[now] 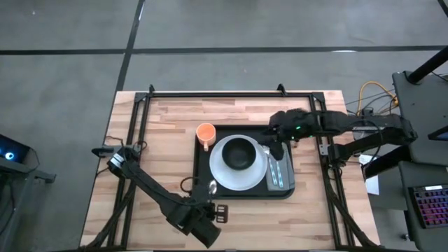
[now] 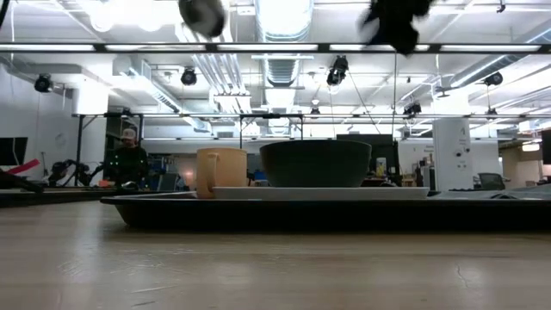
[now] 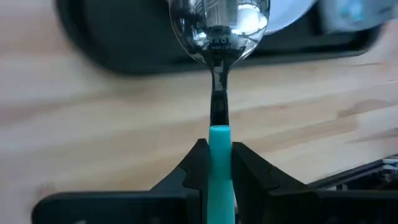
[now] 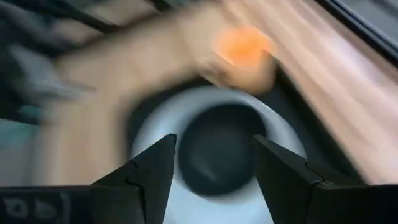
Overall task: Set up tray
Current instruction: Put the green spoon on the gray napkin to the right of the green knife
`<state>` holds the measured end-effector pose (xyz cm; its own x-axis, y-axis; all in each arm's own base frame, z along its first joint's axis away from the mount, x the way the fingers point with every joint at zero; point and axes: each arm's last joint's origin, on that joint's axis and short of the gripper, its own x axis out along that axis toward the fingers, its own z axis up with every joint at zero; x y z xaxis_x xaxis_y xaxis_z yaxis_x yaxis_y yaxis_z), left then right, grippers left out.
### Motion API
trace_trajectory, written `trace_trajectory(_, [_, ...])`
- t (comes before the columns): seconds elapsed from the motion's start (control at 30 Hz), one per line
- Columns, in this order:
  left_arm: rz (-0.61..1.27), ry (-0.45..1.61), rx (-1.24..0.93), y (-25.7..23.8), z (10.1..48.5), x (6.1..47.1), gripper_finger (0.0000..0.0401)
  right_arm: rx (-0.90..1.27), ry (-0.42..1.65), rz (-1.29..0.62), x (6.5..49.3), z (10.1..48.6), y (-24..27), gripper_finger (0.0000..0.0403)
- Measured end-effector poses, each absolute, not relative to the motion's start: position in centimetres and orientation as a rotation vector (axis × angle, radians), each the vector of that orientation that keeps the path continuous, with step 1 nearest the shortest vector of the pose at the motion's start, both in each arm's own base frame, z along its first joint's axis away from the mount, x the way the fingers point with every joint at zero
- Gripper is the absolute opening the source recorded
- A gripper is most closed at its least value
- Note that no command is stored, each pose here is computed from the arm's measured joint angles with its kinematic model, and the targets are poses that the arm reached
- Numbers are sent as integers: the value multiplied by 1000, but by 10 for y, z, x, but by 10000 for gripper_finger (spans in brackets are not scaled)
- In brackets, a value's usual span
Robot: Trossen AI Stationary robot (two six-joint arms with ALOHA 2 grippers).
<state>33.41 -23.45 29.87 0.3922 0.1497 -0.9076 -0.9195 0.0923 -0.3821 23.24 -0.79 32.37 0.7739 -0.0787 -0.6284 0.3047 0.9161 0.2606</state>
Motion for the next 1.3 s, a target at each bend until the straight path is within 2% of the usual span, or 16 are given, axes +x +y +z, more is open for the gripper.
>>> trace_trajectory(0.07, [915, 782, -1146, -229, 309, 337, 28, 399, 538, -80, 231, 341, -4, 199])
trace_trajectory(0.17, [854, 686, -1078, -216, 331, 343, 28, 423, 415, 19, 225, 360, -1, 198])
trace_trajectory(0.43, [714, 552, -845, -182, 385, 355, 28, 426, 301, 35, 207, 381, 1, 198])
trace_trajectory(0.73, [609, 414, -627, -141, 429, 359, 28, 419, 213, 79, 218, 386, 4, 199])
trace_trajectory(1.03, [569, 372, -467, -116, 444, 369, 28, 412, 140, 179, 253, 381, 7, 199])
trace_trajectory(1.3, [551, 374, -376, -109, 448, 370, 28, 413, 120, 201, 264, 378, 8, 198])
